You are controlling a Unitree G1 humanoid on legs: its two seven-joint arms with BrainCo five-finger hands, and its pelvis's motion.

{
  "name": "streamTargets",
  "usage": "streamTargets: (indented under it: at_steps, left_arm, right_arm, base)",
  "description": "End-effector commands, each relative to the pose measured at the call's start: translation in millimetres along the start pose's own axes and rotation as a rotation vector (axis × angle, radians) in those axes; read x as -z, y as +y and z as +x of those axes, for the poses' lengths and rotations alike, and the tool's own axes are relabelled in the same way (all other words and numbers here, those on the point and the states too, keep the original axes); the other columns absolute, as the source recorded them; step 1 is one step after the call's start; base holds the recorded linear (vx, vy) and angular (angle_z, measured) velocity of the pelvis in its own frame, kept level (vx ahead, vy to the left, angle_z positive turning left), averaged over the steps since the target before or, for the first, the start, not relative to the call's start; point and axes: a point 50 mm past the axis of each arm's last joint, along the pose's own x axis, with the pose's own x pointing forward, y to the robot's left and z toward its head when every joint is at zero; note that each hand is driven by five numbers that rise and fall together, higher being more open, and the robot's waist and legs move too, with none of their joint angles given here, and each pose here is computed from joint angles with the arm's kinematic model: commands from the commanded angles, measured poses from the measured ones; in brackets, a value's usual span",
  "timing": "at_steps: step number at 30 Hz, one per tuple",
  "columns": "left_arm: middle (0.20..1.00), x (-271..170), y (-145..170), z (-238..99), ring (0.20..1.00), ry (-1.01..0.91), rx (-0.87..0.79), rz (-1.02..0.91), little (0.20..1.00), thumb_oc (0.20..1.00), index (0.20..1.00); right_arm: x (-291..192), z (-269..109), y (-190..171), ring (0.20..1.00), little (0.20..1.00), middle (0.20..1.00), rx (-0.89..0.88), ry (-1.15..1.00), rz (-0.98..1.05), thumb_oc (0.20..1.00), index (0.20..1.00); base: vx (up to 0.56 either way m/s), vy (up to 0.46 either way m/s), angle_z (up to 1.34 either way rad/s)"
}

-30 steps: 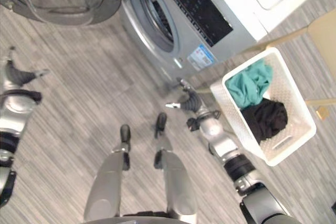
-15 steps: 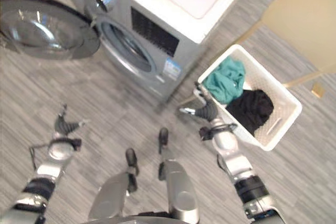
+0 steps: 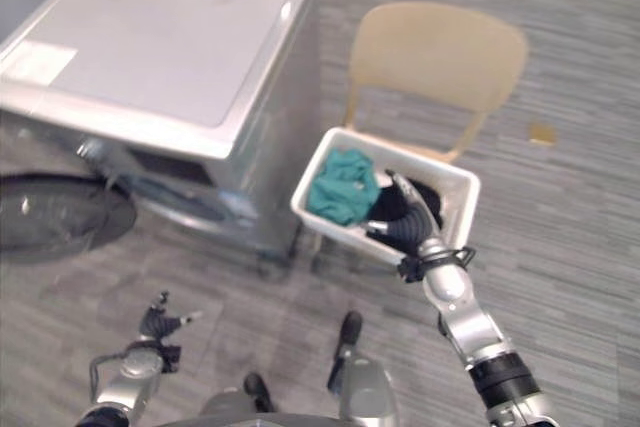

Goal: Grab the laundry basket,head to the washer,open it,put in the laundry and shut it.

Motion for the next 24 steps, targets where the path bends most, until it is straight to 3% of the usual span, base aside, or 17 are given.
streamTargets:
  at_steps: [1, 5, 17, 24]
  left_arm:
    - [1.0, -11.3, 5.2, 1.9, 1.0, -0.065, 0.015, 0.061, 1.0, 1.0, 1.0]
    - [1.0, -1.5, -6.8, 1.0, 1.0, -0.024, 0.063, 0.101, 1.0, 1.0, 1.0]
    - [1.0, 26.3, -0.2, -5.0, 1.0, 0.075, 0.052, 0.158, 1.0, 1.0, 1.0]
    - [1.0, -1.9, 7.9, 5.6, 1.0, -0.023, 0.014, 0.152, 1.0, 1.0, 1.0]
  right_arm:
    - [-17.4, 9.1, 5.1, 1.0, 1.0, 1.0, -0.039, -0.098, -0.031, 1.0, 1.0]
    - [-7.0, 12.4, 4.7, 1.0, 1.0, 1.0, -0.088, -0.055, -0.11, 1.0, 1.0]
    - [-2.5, 30.3, -4.2, 1.0, 1.0, 1.0, -0.119, -0.046, -0.314, 1.0, 1.0]
    - [-36.3, 70.5, -11.9, 1.0, 1.0, 1.0, -0.084, -0.162, -0.488, 1.0, 1.0]
  base:
    - [0.06, -0.072, -0.69]
    - [0.04, -0.02, -0.62]
    - [0.06, 0.111, -0.32]
    - [-0.09, 0.134, -0.13]
